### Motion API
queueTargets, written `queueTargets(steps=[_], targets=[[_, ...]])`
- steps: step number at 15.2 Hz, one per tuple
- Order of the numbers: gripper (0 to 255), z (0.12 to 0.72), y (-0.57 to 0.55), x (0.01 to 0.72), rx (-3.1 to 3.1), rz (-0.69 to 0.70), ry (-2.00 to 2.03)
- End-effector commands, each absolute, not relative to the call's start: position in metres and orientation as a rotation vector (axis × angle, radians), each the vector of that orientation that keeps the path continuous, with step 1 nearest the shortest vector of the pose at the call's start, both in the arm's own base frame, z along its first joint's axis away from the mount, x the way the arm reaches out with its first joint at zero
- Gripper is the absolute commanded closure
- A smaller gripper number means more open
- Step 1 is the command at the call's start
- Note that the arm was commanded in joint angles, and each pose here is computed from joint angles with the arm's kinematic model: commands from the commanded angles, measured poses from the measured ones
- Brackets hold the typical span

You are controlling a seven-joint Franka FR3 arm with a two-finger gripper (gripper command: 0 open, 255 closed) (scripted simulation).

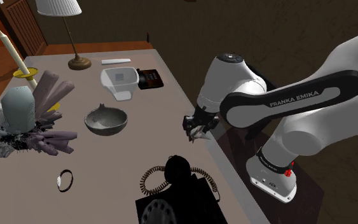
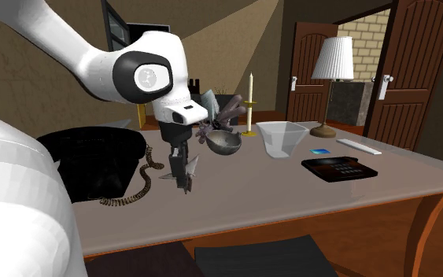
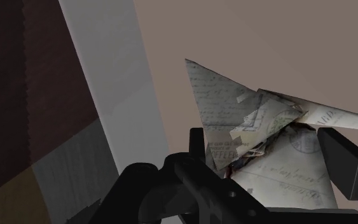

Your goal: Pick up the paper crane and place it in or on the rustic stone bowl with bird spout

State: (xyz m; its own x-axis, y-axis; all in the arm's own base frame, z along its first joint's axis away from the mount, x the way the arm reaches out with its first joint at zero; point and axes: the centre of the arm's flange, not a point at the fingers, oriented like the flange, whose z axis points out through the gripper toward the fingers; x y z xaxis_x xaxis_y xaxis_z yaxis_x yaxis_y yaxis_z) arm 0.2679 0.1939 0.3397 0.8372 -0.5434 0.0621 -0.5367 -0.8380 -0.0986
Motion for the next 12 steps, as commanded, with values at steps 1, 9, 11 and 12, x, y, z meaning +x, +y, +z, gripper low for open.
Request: queueTargets(steps=[1, 9, 11, 12], targets=[[255, 0.351, 0.194, 0.268, -2.937, -0.134, 0.865], [255, 0.393, 0.194, 0.268, -2.937, -0.134, 0.865], [255, 0.404, 0.194, 0.268, -2.937, -0.134, 0.865], [255, 0.409, 0.194, 0.268, -2.937, -0.134, 0.865]])
